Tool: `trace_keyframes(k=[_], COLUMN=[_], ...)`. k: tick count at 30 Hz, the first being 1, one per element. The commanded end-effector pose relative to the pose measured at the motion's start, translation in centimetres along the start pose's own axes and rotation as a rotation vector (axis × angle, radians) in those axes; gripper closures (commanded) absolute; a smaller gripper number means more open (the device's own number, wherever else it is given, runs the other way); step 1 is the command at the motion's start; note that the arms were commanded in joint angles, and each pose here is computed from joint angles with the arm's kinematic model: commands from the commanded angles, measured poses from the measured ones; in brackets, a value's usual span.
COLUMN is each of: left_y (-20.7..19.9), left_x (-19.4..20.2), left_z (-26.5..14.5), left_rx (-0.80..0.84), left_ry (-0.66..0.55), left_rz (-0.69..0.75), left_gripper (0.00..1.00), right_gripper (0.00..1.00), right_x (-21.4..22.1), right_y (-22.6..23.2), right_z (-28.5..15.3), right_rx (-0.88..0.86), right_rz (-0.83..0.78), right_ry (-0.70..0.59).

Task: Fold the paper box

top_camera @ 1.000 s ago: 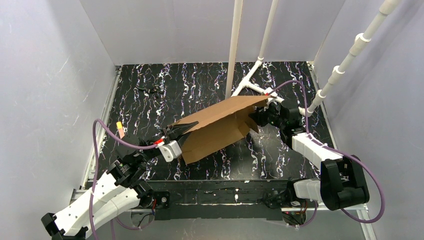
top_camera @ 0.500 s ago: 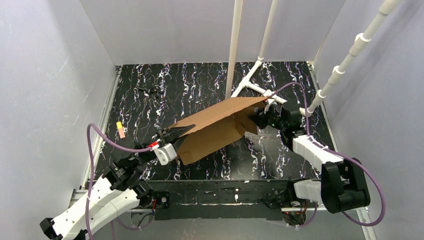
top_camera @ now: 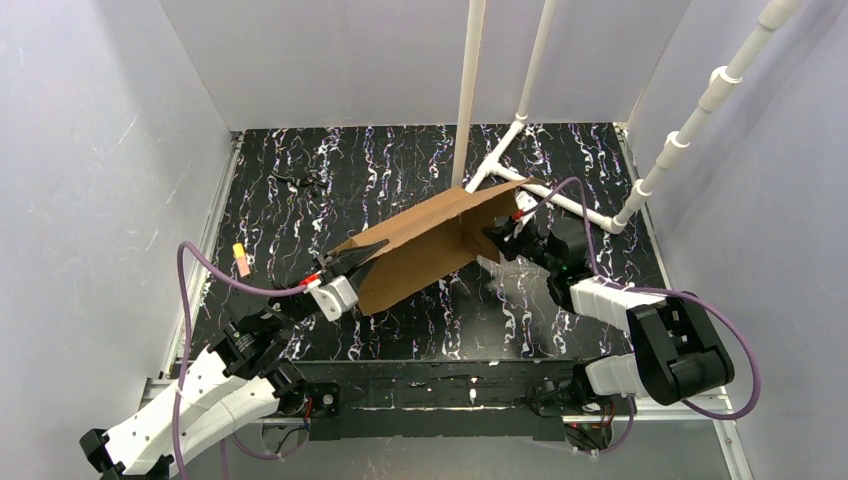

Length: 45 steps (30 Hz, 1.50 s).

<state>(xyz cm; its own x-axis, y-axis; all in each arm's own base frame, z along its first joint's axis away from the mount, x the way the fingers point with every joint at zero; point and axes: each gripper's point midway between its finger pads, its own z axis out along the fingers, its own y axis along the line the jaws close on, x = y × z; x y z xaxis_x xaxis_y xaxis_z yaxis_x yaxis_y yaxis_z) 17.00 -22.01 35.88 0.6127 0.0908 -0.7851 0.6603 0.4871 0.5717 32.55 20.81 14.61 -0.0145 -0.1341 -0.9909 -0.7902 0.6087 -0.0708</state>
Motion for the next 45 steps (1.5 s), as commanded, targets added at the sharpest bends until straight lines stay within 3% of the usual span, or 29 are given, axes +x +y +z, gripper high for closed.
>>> trace_keyframes(k=[1,14,30,40,45], left_y=[2.9,3.0,2.5,0.2,-0.4], left_x=[-1.6,-1.0,0.6,1.7,2.1], left_z=[0.2,-0.7,-0.4,-0.7,-1.3], left_rx=[-0.127,-0.191,-0.171,-0.049,-0.017], left_ry=[-0.017,-0.027,0.048,0.102,0.135], left_rz=[-0.013,-0.067,-0.067,-0.039,-0.028], left_gripper=[1.00,1.00,1.00,1.00,1.00], right_gripper=[0.99,0.99,0.99,0.98,0.86], right_x=[-3.0,-2.4,-2.1,-2.7,-1.5], right_y=[-0.5,-1.6,-0.3,0.0,2.1], right_z=[0.7,1.2,2.4,2.6,2.8], right_rx=[0.071,0.171,0.231,0.231,0.113], right_rz=[-0.137,-0.104,-0.286,-0.256,-0.243], right_ry=[-0.117,-0.106,-0.078,-0.090,-0.064])
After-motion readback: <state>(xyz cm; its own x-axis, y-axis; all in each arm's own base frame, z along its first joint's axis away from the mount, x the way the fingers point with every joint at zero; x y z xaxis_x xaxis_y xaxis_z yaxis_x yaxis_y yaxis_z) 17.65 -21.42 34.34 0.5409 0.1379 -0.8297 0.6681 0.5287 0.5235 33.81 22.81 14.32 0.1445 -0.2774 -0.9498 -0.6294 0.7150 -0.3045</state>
